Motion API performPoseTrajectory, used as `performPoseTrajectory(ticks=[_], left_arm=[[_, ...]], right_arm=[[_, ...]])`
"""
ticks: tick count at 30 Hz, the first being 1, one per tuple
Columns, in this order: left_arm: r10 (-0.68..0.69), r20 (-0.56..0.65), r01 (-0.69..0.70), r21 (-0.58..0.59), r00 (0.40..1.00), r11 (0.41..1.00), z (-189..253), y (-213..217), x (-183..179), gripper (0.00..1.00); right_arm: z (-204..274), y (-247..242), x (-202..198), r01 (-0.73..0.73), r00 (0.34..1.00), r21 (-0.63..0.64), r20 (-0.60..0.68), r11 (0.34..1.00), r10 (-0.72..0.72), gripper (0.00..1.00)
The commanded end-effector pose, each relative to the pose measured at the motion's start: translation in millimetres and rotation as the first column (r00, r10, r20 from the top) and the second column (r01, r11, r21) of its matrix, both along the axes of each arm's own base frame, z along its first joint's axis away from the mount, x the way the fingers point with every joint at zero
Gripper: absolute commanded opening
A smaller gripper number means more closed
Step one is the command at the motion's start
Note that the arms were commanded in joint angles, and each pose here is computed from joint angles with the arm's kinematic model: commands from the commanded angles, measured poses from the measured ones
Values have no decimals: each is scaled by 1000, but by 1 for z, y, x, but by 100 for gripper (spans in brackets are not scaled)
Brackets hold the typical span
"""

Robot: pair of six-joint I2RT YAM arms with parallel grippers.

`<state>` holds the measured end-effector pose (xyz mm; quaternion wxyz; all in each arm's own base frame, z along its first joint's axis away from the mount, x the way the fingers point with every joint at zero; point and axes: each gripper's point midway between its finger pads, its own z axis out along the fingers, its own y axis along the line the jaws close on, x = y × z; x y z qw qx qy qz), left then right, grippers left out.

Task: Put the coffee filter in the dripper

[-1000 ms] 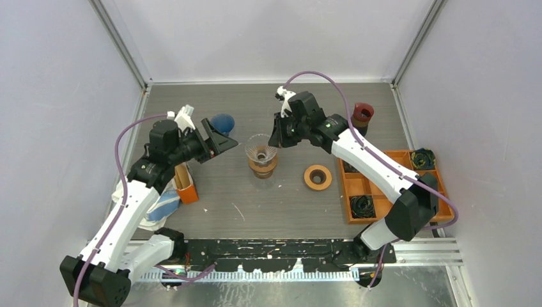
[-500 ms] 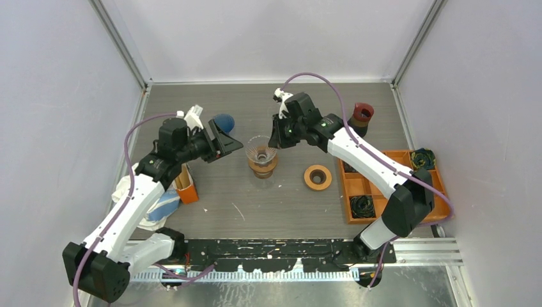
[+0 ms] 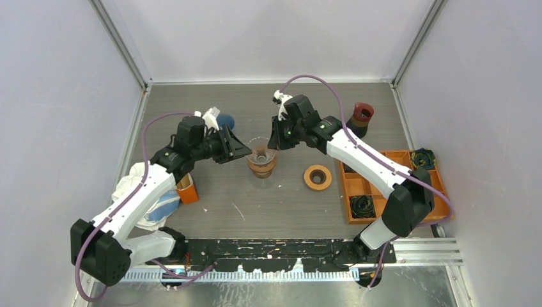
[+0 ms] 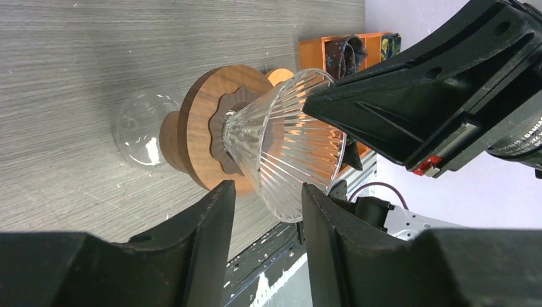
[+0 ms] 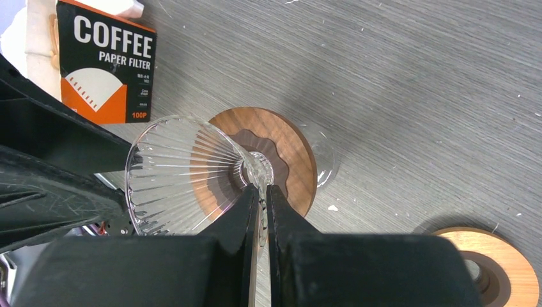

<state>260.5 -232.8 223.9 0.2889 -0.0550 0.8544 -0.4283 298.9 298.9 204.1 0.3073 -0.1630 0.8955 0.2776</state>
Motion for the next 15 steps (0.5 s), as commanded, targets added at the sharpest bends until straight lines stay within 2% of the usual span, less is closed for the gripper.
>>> performPoseTrajectory(ticks=[1,10,15], left_arm=[[-7,79,7,-2,997,1000,22,-8,11,42],[-26,48,23,50,999,998,10,-15,14,20],[-33,17,32,80,999,996,-1,-16,12,13]], right_arm=[[9,1,3,0,998,14,57,1000,-1,1],[-8,-3,0,1,1000,-24,24,1000,0,1],[-19,-9,-2,11,1000,-64,0,998,-11,1]])
